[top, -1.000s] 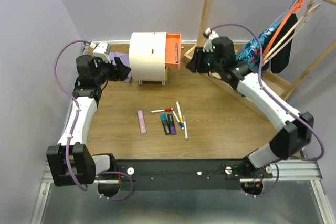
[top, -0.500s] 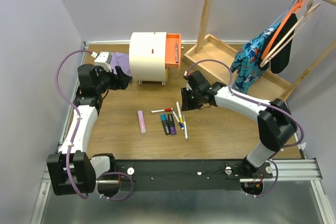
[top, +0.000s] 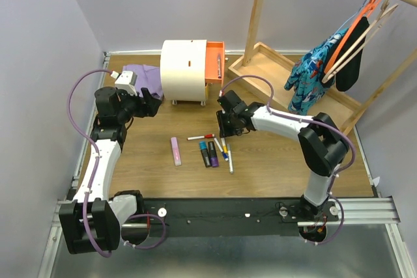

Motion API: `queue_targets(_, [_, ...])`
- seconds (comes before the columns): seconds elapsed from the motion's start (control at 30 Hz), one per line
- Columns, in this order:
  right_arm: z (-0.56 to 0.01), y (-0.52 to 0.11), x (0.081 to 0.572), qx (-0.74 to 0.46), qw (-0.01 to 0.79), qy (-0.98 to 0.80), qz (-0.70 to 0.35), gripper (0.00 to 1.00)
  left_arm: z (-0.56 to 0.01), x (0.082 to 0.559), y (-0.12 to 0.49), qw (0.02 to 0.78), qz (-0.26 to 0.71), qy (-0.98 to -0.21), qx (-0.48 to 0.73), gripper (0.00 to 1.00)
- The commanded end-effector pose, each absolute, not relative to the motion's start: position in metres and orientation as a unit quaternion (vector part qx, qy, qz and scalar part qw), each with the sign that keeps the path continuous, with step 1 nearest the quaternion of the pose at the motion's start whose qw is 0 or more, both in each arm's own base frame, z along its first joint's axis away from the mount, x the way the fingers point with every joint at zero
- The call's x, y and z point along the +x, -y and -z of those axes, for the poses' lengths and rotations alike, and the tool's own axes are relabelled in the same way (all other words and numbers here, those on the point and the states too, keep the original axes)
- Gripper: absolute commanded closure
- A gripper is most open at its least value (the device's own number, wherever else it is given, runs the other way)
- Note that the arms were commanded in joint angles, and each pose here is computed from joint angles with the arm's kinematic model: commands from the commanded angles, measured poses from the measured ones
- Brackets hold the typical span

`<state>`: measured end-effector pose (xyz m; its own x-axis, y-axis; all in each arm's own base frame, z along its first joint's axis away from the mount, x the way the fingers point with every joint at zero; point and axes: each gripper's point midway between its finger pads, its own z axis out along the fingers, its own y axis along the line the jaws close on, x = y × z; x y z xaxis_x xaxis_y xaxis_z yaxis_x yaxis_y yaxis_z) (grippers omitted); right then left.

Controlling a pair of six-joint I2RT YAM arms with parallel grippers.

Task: Sort the stationery into containers
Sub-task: Pick up the pen from the center of the board.

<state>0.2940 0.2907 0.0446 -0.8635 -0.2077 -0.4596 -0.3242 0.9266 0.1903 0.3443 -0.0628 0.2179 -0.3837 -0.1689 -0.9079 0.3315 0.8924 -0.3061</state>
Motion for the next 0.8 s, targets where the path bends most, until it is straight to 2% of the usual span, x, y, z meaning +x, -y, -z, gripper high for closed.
queue_targets(0.0, [-0.035,-0.298,0.304,-0.145,0.236,-0.954,-0.116,0.54,-0.223,0.342,0.059,0.564,0.22,-0.794,0.041,0.22])
queue_targets(0.2, [-0.011,-0.294,0.304,-0.158,0.223,-0.957,-0.091,0.53,-0.224,0.343,0.058,0.567,0.22,-0.793,0.038,0.22])
queue_targets(0.3, [-0.002,-0.291,0.299,-0.16,0.209,-0.961,-0.085,0.78,-0.223,0.343,0.057,0.566,0.219,-0.794,0.034,0.22])
queue_targets(0.33, [-0.002,-0.291,0.295,-0.165,0.202,-0.962,-0.085,0.9,-0.223,0.343,0.057,0.566,0.219,-0.794,0.035,0.22])
queue_targets(0.4, [-0.007,-0.289,0.29,-0.166,0.199,-0.962,-0.087,1.0,-0.224,0.342,0.057,0.564,0.221,-0.795,0.034,0.22])
queue_targets(0.53, [-0.055,-0.284,0.289,-0.175,0.243,-0.948,-0.106,0.99,-0.225,0.343,0.057,0.565,0.215,-0.795,0.043,0.22])
queue_targets(0.67, [-0.153,-0.3,0.296,-0.234,0.351,-0.887,-0.188,0.99,-0.226,0.349,0.058,0.565,0.218,-0.795,0.046,0.22])
queue_targets(0.77, [-0.206,-0.319,0.285,-0.294,0.398,-0.83,-0.259,0.99,-0.23,0.355,0.06,0.562,0.228,-0.793,0.048,0.22])
